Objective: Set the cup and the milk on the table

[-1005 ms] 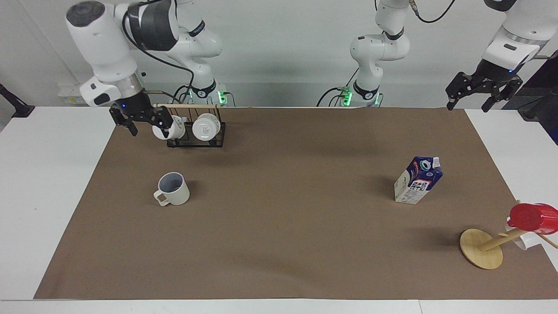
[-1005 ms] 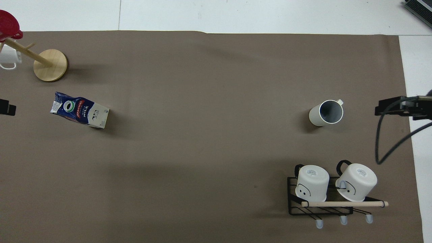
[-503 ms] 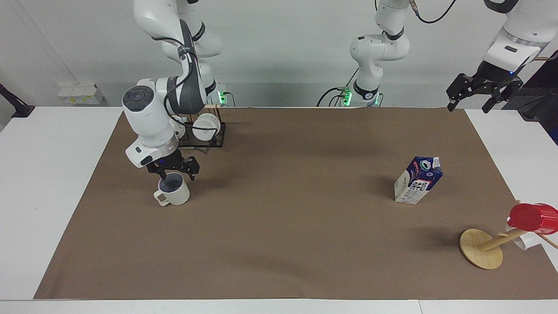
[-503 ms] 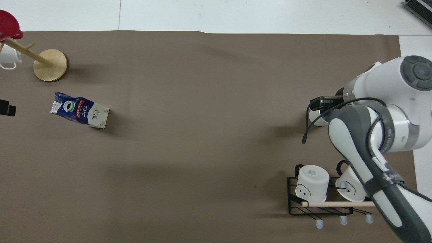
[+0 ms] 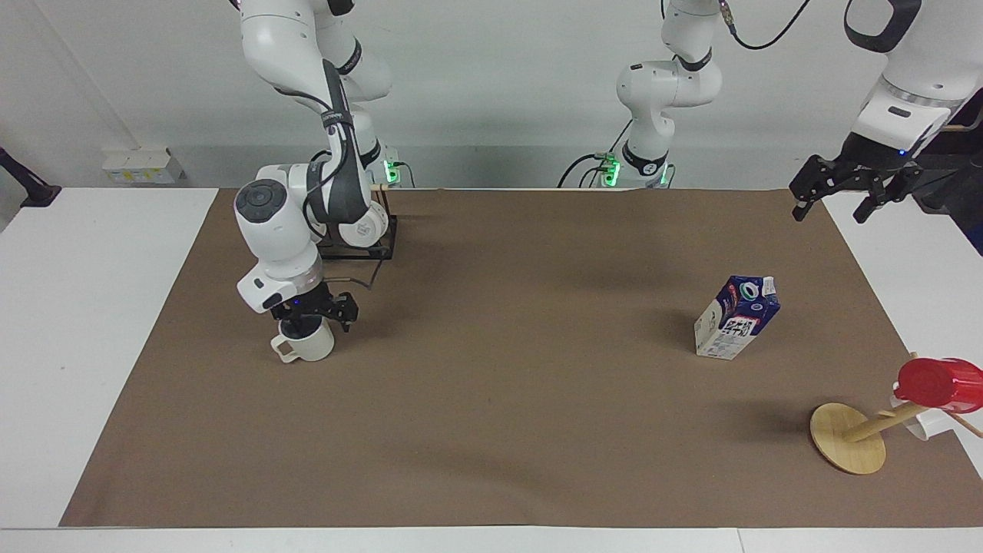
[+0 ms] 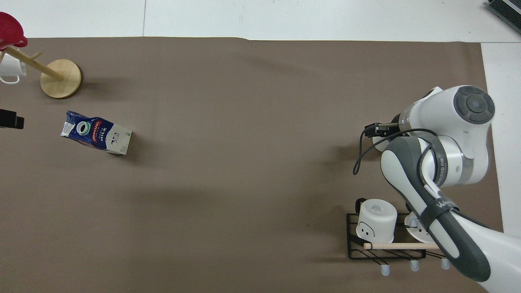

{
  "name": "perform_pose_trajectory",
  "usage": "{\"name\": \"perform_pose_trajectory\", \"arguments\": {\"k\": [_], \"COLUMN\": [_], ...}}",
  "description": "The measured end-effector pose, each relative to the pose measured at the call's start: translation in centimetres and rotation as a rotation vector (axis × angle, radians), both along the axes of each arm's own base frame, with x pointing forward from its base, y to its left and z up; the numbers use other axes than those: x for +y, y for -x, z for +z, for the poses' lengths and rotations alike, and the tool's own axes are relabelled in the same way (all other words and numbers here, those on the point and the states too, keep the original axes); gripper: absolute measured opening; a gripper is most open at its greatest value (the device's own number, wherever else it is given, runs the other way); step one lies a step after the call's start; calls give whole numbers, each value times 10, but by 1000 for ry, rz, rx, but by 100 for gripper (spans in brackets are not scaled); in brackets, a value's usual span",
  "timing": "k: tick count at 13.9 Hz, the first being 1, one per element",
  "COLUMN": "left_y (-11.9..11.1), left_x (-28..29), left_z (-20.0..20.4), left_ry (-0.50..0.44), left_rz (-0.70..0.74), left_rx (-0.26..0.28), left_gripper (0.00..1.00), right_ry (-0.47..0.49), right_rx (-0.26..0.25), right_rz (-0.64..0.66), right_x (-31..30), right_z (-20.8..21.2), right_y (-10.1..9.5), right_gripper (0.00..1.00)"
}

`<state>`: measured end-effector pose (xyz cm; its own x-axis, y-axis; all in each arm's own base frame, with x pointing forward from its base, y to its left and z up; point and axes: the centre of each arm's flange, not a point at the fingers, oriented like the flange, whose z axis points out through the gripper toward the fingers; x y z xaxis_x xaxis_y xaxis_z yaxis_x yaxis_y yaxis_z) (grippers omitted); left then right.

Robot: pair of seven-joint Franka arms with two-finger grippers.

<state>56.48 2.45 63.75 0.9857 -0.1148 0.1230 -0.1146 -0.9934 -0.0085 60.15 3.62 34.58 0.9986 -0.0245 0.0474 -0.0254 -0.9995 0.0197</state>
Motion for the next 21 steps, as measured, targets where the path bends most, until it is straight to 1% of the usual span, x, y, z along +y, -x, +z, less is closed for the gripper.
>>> {"name": "perform_pose_trajectory", "arguments": {"k": [2, 4, 6, 7, 8, 12, 15, 17, 20, 21], "left_y": [-4, -5, -5, -5, -6, -7, -6, -7, -7, -7], "left_x": [4, 6, 4, 2, 2, 2, 2, 0, -3, -3], "left_z": [-13, -27, -32, -33, -34, -35, -42, -44, -45, -45], "left_ry": [0, 0, 1, 1, 1, 0, 7, 11, 9, 9], "left_rz": [7, 12, 7, 5, 4, 5, 63, 99, 132, 182], "left_rx": [6, 18, 26, 27, 25, 18, 29, 28, 26, 26], "left_gripper": [100, 100, 100, 100, 100, 100, 100, 100, 100, 100], "right_ry": [0, 0, 0, 0, 0, -5, -12, -17, -26, -27], "right_rx": [0, -3, -9, -13, -23, -64, -48, -55, -68, -69], "right_rz": [2, 3, 13, 19, 27, 45, 19, 28, 70, 87], "right_x": [1, 2, 6, 8, 11, 28, 52, 79, 116, 131], "right_z": [0, 0, 2, 4, 8, 36, 67, 85, 92, 92], "right_y": [0, -1, -2, -3, -5, -15, -10, -9, -4, 0], "right_gripper": [63, 43, 19, 9, 4, 4, 4, 4, 4, 4]}}
